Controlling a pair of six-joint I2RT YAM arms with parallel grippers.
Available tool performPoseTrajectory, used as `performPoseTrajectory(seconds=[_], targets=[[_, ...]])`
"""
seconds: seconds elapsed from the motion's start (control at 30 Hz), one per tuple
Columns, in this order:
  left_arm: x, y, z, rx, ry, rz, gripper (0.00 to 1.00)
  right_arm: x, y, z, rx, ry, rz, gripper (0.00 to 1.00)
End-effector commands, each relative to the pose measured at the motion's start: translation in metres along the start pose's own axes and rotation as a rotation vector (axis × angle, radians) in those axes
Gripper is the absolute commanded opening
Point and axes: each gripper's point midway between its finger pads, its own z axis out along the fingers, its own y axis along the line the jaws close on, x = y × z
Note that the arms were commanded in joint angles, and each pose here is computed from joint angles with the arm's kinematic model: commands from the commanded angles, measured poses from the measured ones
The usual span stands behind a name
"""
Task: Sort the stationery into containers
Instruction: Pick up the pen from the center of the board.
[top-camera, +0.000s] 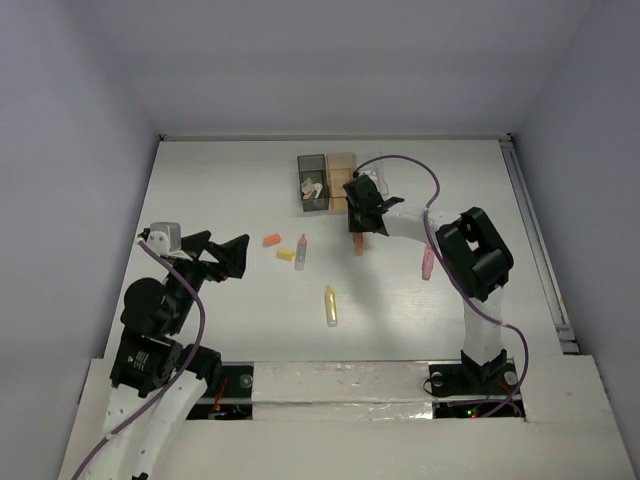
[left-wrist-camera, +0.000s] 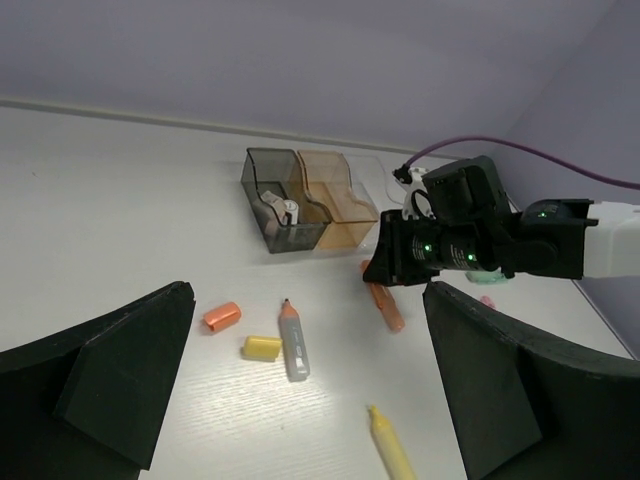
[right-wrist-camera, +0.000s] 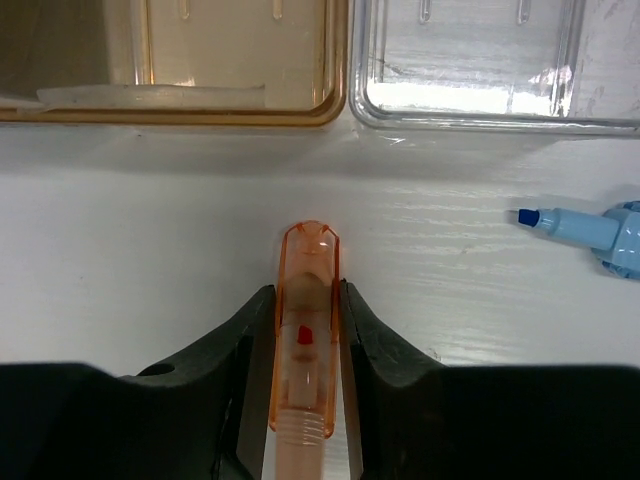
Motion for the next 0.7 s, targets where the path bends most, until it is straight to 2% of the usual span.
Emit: performPoseTrajectory(seconds=[0.0,0.07,0.2,0.3,0.33,0.37,0.47,0.67], targets=[[0.001,-0.012,0.008,0.054,0.011,-0.051,0.99,0.003,0.0,-0.006,0.014,-0.001,0.011,0.06],[0.007,-0.021,0.011,0.105,0.047,-0.055,0.99,0.002,-0.001,-0.012,0.007,-0.015,0.023,0.02],[0.021,-0.045,0.014,0.243,0.108,-0.101,0.99,-0.026,0.008,-0.047,-0.088,-0.122,0.075,0.02],[0.033,-0.054,0.018,0.297,0.153,-0.139,0.99,-0.05,0.022,-0.087,-0.202,-0.217,0.105,0.01],[0.028,-0.059,0.02,0.323,0.131,-0.156,0.94,-0.064,0.026,-0.108,-0.248,-0.263,0.121,0.01],[0.038,-0.06,0.022,0.338,0.153,-0.174,0.68,-0.067,0.028,-0.117,-0.279,-0.285,0.131,0.01],[0.05,-0.064,0.026,0.368,0.171,-0.257,0.35,-0.091,0.05,-0.162,-0.427,-0.385,0.162,0.01],[0.068,-0.069,0.034,0.392,0.188,-0.314,0.38,-0.108,0.09,-0.225,-0.653,-0.464,0.172,0.02]])
